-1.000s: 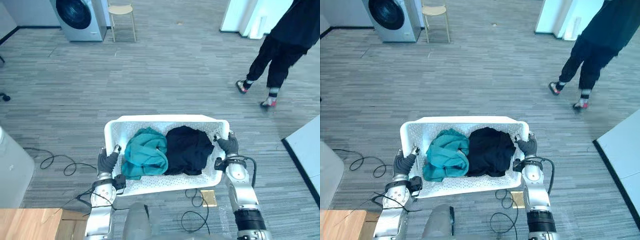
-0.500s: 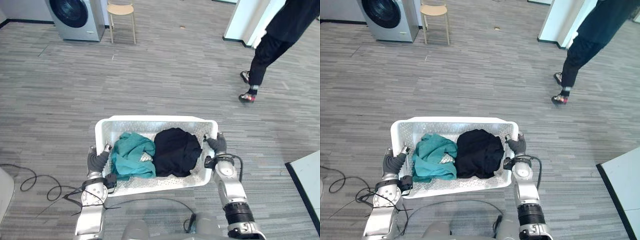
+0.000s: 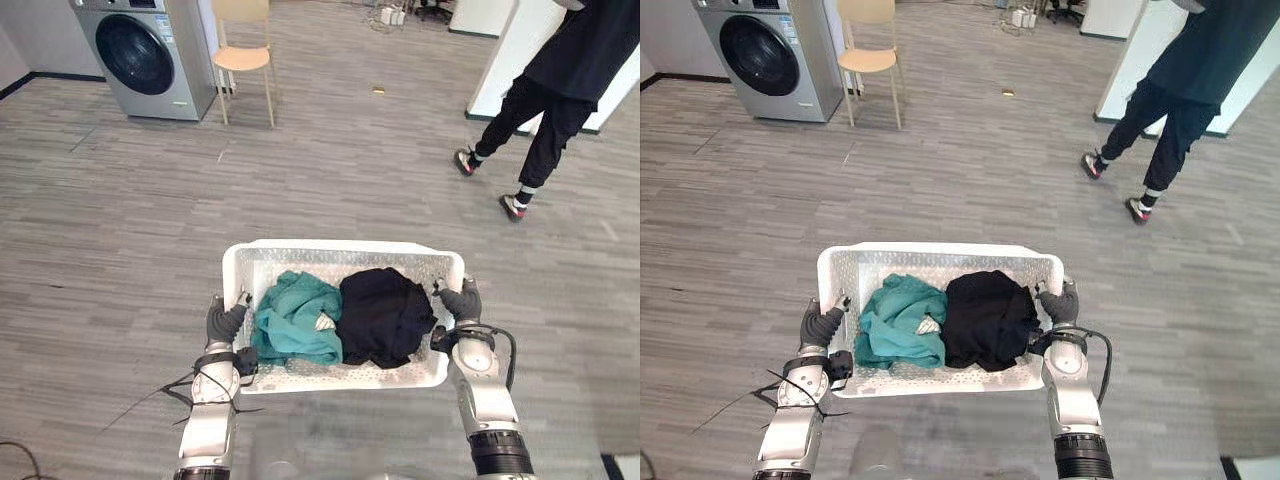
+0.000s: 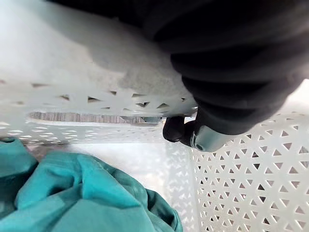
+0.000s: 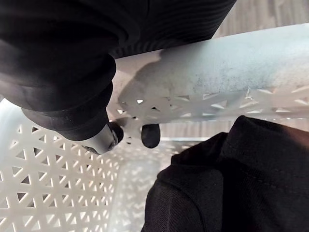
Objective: Pick up the laundry basket with both hands and put the clothes into the washing machine.
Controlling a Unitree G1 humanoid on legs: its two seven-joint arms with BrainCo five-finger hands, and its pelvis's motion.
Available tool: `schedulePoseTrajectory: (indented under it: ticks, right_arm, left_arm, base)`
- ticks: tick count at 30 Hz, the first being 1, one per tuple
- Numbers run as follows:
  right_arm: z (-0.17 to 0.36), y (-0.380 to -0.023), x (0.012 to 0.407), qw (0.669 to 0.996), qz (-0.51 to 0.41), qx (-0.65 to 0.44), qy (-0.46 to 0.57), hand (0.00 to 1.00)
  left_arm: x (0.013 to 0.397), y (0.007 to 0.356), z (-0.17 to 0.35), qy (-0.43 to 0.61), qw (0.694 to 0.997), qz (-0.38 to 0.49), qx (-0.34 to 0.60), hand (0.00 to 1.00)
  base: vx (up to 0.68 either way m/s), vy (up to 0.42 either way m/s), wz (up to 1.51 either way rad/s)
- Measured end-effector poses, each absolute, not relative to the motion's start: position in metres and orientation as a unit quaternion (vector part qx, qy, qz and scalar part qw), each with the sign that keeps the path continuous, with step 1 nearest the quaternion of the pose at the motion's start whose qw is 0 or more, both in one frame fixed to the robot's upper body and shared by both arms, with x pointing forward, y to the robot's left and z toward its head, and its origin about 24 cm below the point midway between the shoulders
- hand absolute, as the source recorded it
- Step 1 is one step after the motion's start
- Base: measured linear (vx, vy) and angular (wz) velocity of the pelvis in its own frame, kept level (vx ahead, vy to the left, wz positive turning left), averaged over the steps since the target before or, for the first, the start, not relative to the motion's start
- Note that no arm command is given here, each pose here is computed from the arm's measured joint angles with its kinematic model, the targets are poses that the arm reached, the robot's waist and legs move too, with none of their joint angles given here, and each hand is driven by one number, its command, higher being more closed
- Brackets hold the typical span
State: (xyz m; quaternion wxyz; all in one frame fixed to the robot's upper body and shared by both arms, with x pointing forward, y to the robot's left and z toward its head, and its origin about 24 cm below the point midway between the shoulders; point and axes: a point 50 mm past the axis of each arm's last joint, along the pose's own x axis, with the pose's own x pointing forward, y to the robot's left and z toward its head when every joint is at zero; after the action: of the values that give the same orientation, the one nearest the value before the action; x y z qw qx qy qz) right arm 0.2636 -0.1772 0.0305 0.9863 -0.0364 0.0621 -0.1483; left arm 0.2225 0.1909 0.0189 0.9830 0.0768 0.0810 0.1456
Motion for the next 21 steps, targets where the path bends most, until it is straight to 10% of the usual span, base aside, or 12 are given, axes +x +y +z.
schedulePoseTrajectory:
  ticks: [21]
  right_arm:
    - [0.034,-0.174,0.256,0.986,-0.164,-0.019,0.036,1.00]
  left_arm:
    - [0.234,0.194,0.051,0.013,0.983,0.140,0.116,1.00]
  base:
    - [0.54,-0.023,0.13]
